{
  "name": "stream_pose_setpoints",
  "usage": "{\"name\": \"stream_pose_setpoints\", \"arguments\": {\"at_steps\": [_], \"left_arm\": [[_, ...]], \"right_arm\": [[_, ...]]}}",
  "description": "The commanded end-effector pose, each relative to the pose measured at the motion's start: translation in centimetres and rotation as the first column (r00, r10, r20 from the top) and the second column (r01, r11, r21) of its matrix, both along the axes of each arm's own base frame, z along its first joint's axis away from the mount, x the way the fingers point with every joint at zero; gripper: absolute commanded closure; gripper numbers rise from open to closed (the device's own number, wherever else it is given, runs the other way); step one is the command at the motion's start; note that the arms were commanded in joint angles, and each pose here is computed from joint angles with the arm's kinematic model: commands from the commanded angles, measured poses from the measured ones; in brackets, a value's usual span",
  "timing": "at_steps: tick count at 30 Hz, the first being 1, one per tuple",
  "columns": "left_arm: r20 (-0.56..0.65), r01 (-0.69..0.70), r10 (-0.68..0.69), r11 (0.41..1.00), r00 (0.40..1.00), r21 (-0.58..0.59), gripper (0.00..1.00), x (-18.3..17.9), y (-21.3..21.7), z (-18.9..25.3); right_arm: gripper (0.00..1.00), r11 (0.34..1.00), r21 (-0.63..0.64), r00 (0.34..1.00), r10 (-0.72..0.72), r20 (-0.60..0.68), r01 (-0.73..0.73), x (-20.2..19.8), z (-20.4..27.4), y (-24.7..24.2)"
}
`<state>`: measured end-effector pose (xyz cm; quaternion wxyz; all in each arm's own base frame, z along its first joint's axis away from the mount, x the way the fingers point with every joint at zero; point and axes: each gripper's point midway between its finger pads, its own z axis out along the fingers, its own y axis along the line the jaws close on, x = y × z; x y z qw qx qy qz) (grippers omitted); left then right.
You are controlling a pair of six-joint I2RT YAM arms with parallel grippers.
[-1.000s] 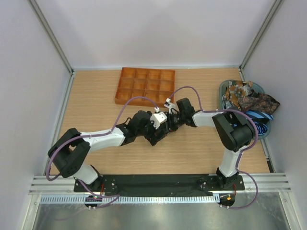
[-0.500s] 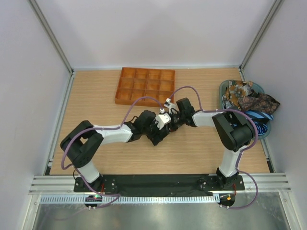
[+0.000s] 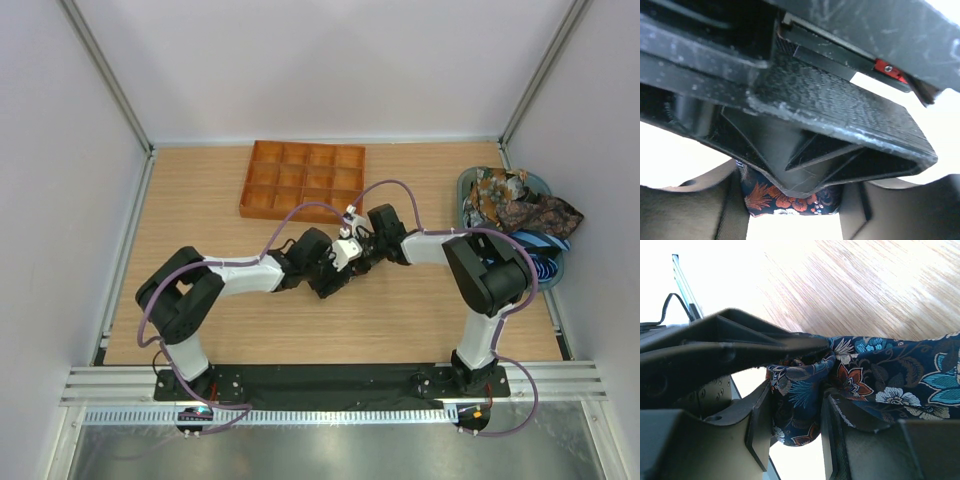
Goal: Roll the ties
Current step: Roll the tie
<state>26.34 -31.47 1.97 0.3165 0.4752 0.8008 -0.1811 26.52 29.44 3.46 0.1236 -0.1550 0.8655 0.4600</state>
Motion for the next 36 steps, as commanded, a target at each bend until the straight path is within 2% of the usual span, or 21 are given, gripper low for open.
{"name": "stream_pose_setpoints", "arguments": {"at_steps": [1,3,4,9,16,22,28,31,32,33,35,36], "left_arm": [[-0.068,0.032,-0.028,0.999,0.997,0.044,0.45,-1.7,0.8,-1.3],[-0.081,0.031,-0.026,0.998,0.996,0.055,0.51,-2.0,1.0,-1.8],[-0.090,0.033,-0.027,0.998,0.996,0.058,0.59,-2.2,1.0,-1.9],[-0.119,0.024,-0.013,0.995,0.993,0.095,0.75,-2.5,1.5,-2.6],[-0.140,0.013,0.006,0.991,0.990,0.133,0.80,-2.5,1.9,-3.2],[-0.160,0.008,0.016,0.988,0.987,0.151,0.82,-2.5,1.9,-3.5],[-0.168,0.008,0.019,0.988,0.986,0.157,0.83,-2.5,1.8,-3.5],[-0.166,0.001,0.026,0.987,0.986,0.163,0.82,-2.3,1.8,-3.4],[-0.170,0.003,0.025,0.987,0.985,0.161,0.80,-2.4,1.8,-3.3],[-0.168,0.002,0.024,0.988,0.985,0.154,0.72,-2.3,1.6,-3.0],[-0.158,0.004,0.017,0.991,0.987,0.131,0.63,-2.2,1.1,-2.2],[-0.152,0.004,0.014,0.992,0.988,0.123,0.55,-2.0,0.9,-1.9]], "right_arm": [[0.72,0.976,-0.209,0.996,-0.073,-0.046,0.062,-1.4,-5.0,-3.2],[0.58,0.978,-0.198,0.997,-0.075,-0.032,0.068,-1.3,-4.5,-3.1],[0.54,0.978,-0.195,0.996,-0.080,-0.032,0.072,-1.4,-4.3,-3.3],[0.49,0.983,-0.139,0.993,-0.115,0.028,0.118,0.1,-2.1,-3.0],[0.41,0.978,-0.140,0.987,-0.146,0.063,0.153,1.0,-0.5,-3.4],[0.40,0.979,-0.112,0.984,-0.163,0.074,0.171,1.4,1.4,-4.0],[0.45,0.983,-0.105,0.988,-0.149,0.038,0.152,0.6,1.4,-3.9],[0.57,0.983,-0.115,0.990,-0.144,0.009,0.144,0.1,0.4,-3.9],[0.58,0.982,-0.117,0.989,-0.148,0.006,0.147,0.1,0.0,-4.0],[0.60,0.980,-0.132,0.988,-0.152,-0.009,0.150,-0.1,-0.8,-4.2],[0.63,0.981,-0.132,0.988,-0.149,-0.034,0.144,-0.7,-1.4,-4.2],[0.64,0.983,-0.120,0.989,-0.147,-0.030,0.142,-0.5,-1.7,-4.0]]}}
